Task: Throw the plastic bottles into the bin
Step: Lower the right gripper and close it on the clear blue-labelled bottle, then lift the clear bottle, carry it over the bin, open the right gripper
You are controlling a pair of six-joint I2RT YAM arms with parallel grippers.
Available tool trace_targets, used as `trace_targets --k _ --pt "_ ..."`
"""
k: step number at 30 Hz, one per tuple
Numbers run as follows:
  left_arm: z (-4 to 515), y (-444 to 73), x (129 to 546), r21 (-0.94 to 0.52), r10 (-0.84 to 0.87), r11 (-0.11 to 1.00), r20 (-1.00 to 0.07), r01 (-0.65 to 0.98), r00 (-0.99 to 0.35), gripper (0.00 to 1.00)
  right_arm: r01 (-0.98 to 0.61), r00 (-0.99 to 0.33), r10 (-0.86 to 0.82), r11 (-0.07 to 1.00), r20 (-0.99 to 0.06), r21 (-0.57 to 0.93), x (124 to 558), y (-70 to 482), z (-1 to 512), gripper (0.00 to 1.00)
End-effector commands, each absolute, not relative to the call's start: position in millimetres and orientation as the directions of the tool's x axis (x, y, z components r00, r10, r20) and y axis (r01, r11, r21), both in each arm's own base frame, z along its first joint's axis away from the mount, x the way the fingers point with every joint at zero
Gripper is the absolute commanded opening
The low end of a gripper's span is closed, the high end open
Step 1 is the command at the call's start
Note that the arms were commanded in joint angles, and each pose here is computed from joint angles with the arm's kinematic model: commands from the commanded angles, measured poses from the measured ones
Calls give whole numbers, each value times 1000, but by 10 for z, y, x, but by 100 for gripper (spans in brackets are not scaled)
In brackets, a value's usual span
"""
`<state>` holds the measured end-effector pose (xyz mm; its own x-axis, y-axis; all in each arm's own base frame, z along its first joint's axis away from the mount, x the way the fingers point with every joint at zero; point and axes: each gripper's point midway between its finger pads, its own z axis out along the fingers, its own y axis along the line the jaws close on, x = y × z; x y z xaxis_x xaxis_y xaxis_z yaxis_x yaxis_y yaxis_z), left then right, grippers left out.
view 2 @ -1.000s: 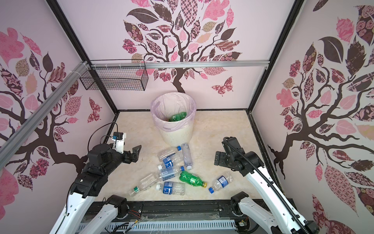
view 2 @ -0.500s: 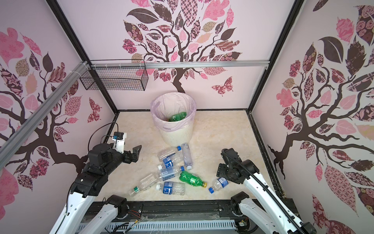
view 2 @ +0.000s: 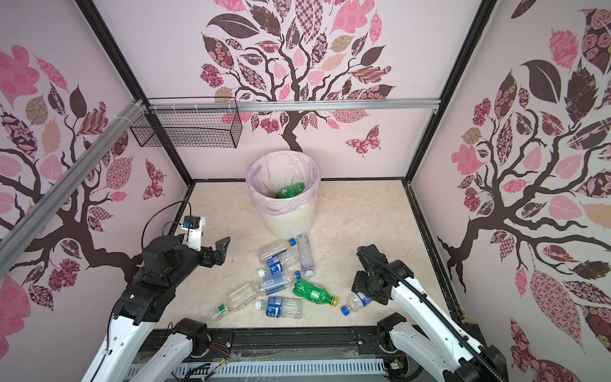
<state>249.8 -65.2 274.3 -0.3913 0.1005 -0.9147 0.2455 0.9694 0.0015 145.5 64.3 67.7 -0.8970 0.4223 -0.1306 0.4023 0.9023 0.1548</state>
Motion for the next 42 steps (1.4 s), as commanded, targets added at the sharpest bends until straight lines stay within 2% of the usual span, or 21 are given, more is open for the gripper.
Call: trace_targets --k 1,4,7,9,12,20,24,27,34,38,42 --pt "2692 -626 2495 9 103 972 -915 235 -390 98 593 -798 603 787 -4 170 1323 723 553 74" --pt "2688 -625 2494 10 103 972 -915 235 -389 98 623 -779 625 761 52 180 1277 797 418 73" --pt "2683 -627 2505 12 106 972 -915 236 -390 98 632 -772 632 753 63 183 1283 817 325 69" --pt "2692 -634 2513 12 106 971 -915 237 -390 98 630 -773 633 756 48 179 1305 797 285 67" --pt "2682 -635 2520 13 108 971 -913 238 -392 98 619 -780 625 766 21 174 1336 766 241 59" --pt "2665 -631 2529 14 110 972 -910 235 -399 98 569 -810 584 805 -53 169 1449 707 230 56" --pt "2652 -632 2541 13 108 973 -908 232 -404 98 512 -832 537 839 -138 184 1619 684 397 51" --pt "2649 -639 2556 10 108 972 -905 233 -411 98 453 -838 494 867 -233 208 1815 678 610 47" --pt "2660 -644 2565 6 104 973 -905 233 -412 98 302 -799 362 932 -481 199 2298 632 1273 45" --pt "2693 -638 2559 3 99 974 -906 228 -411 98 96 -756 258 953 -602 288 2512 880 1718 43" --pt "2707 -631 2549 -2 92 975 -907 223 -410 98 -92 -711 196 926 -675 366 2588 1157 2102 41"
